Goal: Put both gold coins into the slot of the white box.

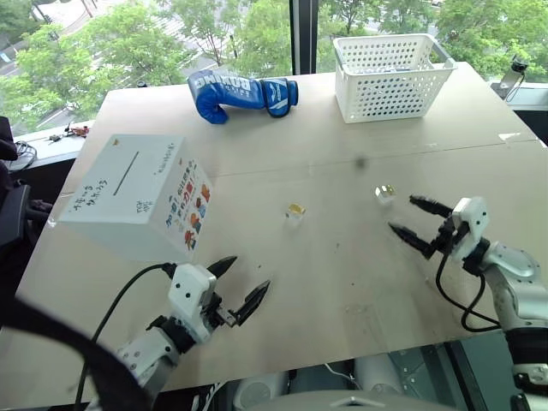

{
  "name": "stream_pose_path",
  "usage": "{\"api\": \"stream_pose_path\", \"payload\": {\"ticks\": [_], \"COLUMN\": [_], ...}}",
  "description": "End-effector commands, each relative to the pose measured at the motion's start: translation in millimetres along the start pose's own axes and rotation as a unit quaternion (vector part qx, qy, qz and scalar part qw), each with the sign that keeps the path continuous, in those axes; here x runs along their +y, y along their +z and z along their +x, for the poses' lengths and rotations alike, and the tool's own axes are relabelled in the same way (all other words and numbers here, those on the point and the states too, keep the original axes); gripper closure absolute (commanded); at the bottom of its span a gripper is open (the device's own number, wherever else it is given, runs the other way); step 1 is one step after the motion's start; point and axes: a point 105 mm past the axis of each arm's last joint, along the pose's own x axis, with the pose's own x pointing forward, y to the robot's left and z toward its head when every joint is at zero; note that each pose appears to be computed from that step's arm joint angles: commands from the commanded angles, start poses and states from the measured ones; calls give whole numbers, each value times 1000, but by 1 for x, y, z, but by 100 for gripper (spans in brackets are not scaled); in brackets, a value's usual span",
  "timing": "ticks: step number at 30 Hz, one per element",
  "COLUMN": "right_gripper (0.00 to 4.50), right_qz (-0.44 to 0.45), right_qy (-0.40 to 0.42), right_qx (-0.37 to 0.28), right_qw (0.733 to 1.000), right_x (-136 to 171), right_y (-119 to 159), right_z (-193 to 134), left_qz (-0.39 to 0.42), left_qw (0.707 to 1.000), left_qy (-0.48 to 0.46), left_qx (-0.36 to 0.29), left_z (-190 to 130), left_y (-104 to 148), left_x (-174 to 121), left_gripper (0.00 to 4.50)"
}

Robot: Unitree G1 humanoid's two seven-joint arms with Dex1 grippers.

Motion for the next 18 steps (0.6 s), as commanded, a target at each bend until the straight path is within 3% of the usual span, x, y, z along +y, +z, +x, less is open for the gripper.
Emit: {"api": "stream_pose_path", "payload": {"ticks": [1,11,14,18], "right_gripper": [10,10,77,269], "right_qz": [-28,23,34,29], "right_qy": [-62,-97,-99,-91], "right_qx": [-3,10,16,22], "right_qw": [998,995,994,995], "right_x": [-17,-17,-17,-14], "right_y": [8,1,-2,-4], "right_z": [11,45,50,54], "left_qz": [39,75,76,76], "left_qw": [997,992,992,992], "left_qy": [-55,-93,-93,-91], "left_qx": [-49,-48,-48,-48], "left_z": [10,31,32,33], "left_y": [38,56,58,58], "left_x": [-12,-17,-18,-19], "left_gripper": [0,0,0,0]}}
